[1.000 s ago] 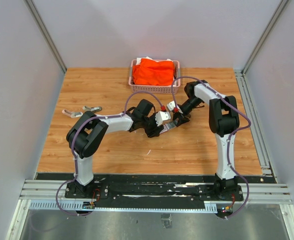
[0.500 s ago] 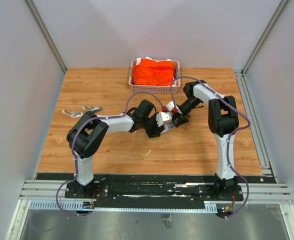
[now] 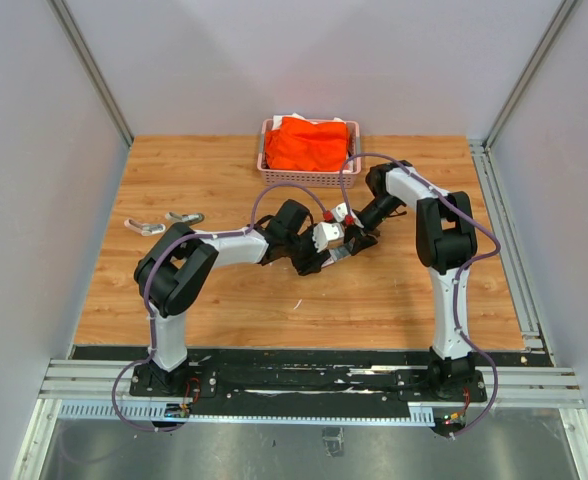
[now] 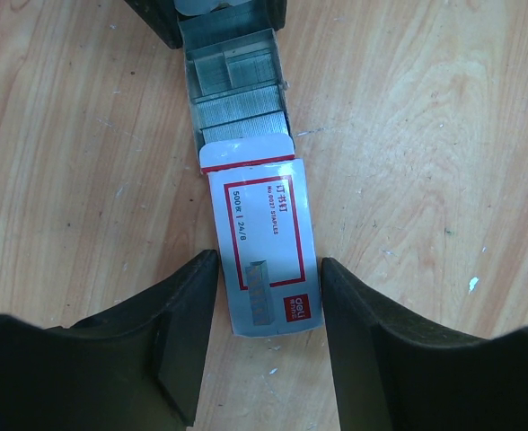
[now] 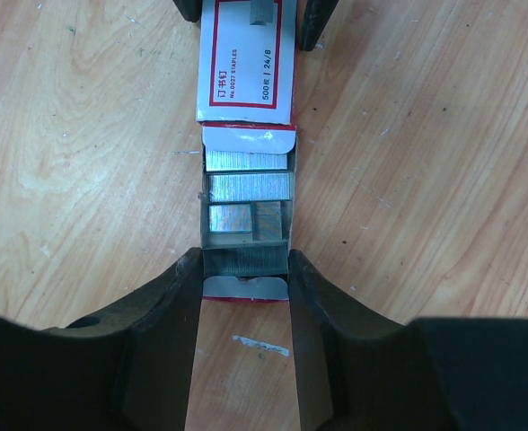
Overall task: Unload the staples from the stapler
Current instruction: Close the staple box at the center of the board.
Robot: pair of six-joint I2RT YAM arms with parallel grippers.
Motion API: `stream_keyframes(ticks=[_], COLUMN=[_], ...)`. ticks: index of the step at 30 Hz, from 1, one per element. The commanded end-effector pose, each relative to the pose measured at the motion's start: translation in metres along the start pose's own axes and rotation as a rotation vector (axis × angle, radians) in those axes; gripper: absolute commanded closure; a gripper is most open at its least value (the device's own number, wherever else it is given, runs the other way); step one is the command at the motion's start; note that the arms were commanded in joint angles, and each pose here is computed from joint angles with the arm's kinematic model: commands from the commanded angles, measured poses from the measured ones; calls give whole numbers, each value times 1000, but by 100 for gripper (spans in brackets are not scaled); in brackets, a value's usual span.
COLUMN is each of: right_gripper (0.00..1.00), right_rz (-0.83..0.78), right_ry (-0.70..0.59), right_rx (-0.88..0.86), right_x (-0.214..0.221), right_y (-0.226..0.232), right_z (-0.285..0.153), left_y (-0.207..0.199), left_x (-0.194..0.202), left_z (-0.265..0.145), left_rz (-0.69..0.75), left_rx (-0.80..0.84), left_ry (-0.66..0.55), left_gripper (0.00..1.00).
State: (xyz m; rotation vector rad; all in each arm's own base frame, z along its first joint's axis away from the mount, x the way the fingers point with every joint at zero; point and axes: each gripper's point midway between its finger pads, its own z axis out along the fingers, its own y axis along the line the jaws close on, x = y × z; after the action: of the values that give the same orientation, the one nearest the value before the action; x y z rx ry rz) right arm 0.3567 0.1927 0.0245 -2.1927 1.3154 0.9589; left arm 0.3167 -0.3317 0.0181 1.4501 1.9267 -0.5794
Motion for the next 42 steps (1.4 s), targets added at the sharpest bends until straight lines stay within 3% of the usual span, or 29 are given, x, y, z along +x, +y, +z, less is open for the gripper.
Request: stream_keyframes(ticks=[1, 3, 5, 7, 9, 16, 21, 23, 25, 28, 42], right_gripper=[62, 62, 62, 62, 62, 62, 62, 62, 62, 62, 62], right_rz=[7, 4, 10, 16, 15, 21, 18, 7, -4, -10, -49], right_ry=[-22, -20, -16, -12, -6, 5, 6, 10, 15, 23, 5], right_rx=[-31, -31, -32, -29, -26, -20, -22, -24, -27, -29, -41], right_x=[-9, -8, -7, -6, -5, -1, -1, -1, 1, 3, -3], right_y=[4, 3, 2, 1, 1, 0, 1, 1, 1, 0, 3], right_z=[6, 7, 8, 9, 9, 9, 9, 9, 9, 9, 4], left_y=[-17, -17, -15, -8, -2, -7, -16, -18, -22, -30, -38], left_x=[57, 57, 53, 47, 39, 23, 19, 22, 25, 28, 27], left_z=[11, 11, 8, 2, -7, -39, -59, -64, -64, -60, -39], left_rz=[-46, -44, -44, -58, -93, -123, -227, -269, -287, -313, -403], left_rx=[28, 29, 18, -4, -9, 21, 108, 145, 177, 226, 319], left_ry=[176, 174, 168, 150, 119, 17, -45, -56, -60, -58, -60], left_gripper=[46, 45, 38, 24, 1, 2, 0, 6, 16, 20, 21])
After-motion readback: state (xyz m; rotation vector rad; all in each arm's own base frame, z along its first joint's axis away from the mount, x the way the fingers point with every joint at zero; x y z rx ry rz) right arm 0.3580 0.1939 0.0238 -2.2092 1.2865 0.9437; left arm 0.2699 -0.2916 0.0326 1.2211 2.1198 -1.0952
